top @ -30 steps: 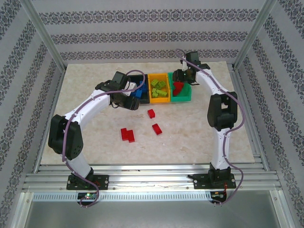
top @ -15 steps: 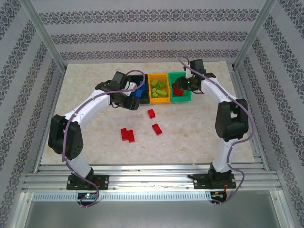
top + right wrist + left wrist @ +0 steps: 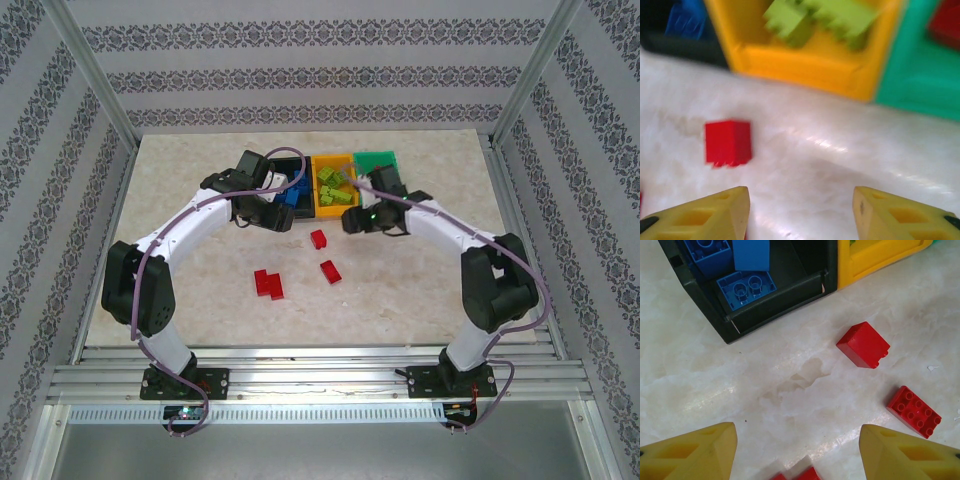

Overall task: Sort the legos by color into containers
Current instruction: Pick up the lego from the center of the table.

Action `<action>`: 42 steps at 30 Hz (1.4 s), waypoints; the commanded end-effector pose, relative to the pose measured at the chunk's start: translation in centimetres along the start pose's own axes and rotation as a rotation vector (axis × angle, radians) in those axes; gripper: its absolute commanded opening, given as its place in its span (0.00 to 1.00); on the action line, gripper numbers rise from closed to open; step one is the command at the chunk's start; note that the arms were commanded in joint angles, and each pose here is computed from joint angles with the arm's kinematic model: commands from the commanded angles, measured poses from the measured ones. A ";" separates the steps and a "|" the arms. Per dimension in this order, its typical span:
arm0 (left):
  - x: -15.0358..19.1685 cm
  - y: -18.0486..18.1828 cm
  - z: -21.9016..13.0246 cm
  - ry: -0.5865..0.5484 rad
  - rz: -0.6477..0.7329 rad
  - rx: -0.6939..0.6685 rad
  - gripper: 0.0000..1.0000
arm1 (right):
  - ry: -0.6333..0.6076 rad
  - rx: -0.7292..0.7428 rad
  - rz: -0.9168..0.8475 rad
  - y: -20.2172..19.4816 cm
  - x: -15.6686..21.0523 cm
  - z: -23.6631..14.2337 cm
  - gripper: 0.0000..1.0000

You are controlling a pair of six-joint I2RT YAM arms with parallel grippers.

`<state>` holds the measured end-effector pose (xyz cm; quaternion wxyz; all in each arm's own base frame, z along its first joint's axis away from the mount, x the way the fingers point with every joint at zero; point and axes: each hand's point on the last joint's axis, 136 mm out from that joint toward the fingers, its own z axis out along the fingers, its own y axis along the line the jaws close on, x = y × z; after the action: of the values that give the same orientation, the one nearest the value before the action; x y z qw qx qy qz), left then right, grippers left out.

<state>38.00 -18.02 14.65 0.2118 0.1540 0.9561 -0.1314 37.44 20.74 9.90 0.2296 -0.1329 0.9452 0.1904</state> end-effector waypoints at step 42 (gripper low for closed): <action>0.1 0.8 0.5 0.011 -0.003 -0.011 0.66 | 0.013 -0.039 0.026 1.0 0.6 1.5 0.27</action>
<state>38.00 -18.03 14.59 0.2108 0.1540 0.9563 -0.1314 33.45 22.85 4.39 0.1567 -0.1689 0.9598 0.1602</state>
